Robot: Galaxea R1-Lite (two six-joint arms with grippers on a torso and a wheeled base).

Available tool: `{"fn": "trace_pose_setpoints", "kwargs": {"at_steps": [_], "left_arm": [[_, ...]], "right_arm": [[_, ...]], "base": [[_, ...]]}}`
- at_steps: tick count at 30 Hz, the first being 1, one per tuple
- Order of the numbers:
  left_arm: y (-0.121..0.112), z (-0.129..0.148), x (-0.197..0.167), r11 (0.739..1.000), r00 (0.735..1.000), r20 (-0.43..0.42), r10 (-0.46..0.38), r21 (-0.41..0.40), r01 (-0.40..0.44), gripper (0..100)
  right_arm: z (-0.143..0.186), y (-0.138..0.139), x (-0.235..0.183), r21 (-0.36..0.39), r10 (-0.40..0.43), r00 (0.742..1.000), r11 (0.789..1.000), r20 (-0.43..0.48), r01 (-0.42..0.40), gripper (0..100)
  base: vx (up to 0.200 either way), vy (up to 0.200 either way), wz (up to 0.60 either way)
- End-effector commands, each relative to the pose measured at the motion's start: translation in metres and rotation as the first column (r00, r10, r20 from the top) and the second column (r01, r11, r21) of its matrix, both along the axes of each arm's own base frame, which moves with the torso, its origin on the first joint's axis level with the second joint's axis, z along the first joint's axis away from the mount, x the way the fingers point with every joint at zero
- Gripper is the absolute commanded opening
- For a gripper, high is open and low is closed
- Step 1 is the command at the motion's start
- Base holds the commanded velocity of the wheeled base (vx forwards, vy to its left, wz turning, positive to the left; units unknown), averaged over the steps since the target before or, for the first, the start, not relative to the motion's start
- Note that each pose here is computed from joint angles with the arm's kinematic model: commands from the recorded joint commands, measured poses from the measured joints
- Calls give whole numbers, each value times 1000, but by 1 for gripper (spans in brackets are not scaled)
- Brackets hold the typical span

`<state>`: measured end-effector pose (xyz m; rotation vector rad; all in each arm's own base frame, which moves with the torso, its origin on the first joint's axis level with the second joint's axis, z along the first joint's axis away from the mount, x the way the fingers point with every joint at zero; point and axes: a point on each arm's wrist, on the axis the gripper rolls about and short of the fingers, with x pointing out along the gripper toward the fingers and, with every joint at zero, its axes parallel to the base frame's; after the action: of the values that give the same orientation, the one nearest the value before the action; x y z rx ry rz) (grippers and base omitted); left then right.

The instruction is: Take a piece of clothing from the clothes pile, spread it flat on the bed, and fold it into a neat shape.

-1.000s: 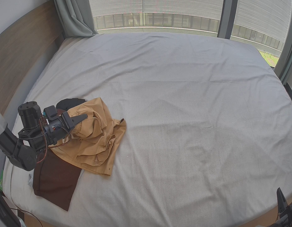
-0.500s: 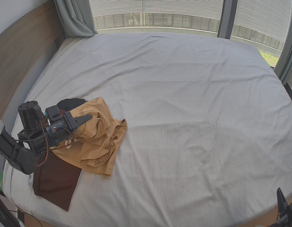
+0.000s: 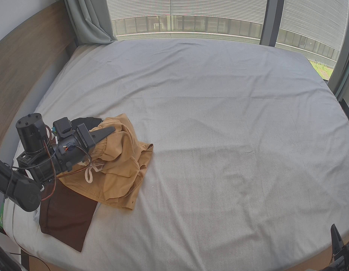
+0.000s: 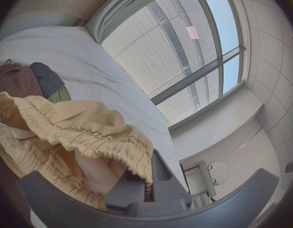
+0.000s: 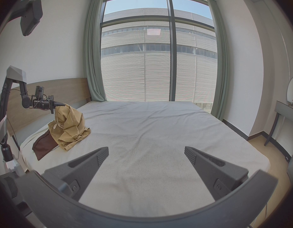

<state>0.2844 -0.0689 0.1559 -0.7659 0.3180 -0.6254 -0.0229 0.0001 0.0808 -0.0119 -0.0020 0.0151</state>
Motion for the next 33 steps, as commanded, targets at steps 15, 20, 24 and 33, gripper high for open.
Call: {"fn": "trace_pose_setpoints", "kwargs": {"at_steps": [15,20,24,33], "left_arm": [[-33,16,-15,1000,998,59,-22,-14,23,0],[-35,18,-15,1000,998,65,-18,-16,20,0],[-38,20,-18,999,997,70,-26,-21,27,0],[-52,36,-19,997,995,99,-7,-70,14,0]], "right_arm": [[-5,0,0,0,2,1000,1000,-2,-2,100],[-5,0,0,0,2,1000,1000,-2,-2,100],[-5,0,0,0,2,1000,1000,0,-2,100],[-5,0,0,0,2,1000,1000,0,-2,100]], "base": [[0,0,0],[0,0,0],[0,0,0],[0,0,0]]}}
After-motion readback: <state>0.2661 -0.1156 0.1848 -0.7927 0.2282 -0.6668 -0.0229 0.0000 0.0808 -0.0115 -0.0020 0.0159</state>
